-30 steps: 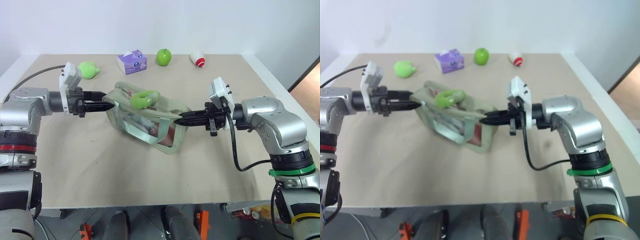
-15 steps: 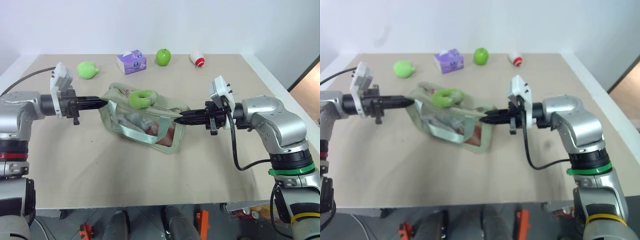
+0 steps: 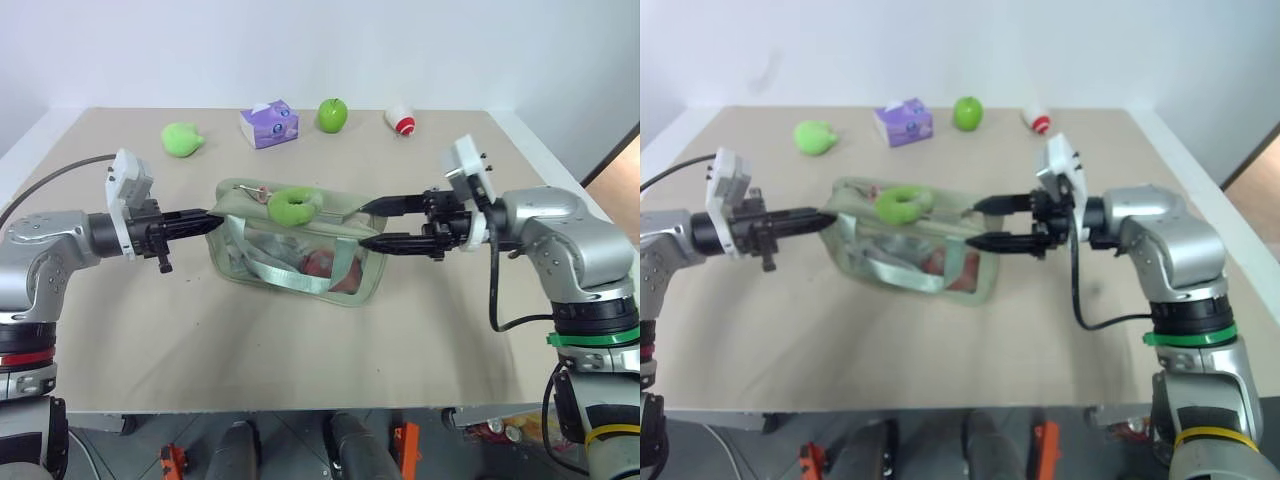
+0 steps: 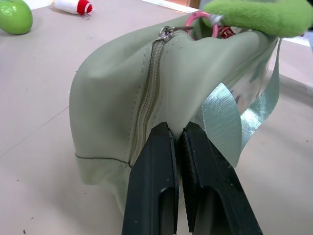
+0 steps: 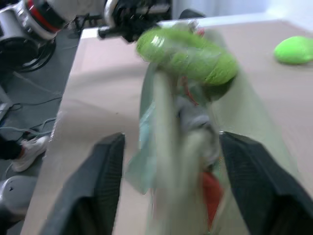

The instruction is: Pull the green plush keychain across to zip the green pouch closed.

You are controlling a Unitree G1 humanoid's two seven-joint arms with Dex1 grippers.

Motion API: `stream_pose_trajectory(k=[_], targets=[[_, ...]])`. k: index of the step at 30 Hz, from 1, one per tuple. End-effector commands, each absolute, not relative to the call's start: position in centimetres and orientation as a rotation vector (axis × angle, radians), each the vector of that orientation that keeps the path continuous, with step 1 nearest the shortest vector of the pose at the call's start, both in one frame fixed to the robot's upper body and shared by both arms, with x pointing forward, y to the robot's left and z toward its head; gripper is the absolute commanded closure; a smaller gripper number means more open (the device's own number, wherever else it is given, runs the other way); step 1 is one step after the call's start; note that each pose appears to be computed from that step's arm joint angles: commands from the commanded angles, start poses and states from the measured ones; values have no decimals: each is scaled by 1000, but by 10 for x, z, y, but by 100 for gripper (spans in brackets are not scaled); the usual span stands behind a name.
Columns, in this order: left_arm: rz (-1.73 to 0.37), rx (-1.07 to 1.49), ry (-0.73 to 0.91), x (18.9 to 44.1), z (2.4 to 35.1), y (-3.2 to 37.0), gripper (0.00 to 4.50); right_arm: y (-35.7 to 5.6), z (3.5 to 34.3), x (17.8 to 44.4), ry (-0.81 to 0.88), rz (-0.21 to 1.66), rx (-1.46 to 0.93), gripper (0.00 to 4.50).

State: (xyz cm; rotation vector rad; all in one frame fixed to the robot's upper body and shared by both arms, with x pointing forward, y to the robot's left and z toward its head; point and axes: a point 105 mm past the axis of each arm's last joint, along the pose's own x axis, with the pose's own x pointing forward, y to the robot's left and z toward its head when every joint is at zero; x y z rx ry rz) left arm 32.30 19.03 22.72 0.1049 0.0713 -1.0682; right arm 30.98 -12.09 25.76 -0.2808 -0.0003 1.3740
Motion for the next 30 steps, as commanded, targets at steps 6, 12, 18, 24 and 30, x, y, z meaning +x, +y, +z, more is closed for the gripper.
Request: stream_pose_trajectory(k=[6,12,18,24,30], targets=[[-1100,104,10,318,236,178,450,-136,351,322,-375,1191,-360,148],[-1095,99,-3,317,237,177,450,-103,314,340,-349,1137,-782,148],[-1080,100,-8,314,239,180,450,-87,298,336,-398,1171,-1020,148],[-1065,94,-13,314,240,182,450,-82,301,323,-424,1255,-1034,148],[-1058,84,-18,314,240,183,450,-72,301,314,-442,1323,-1016,148]])
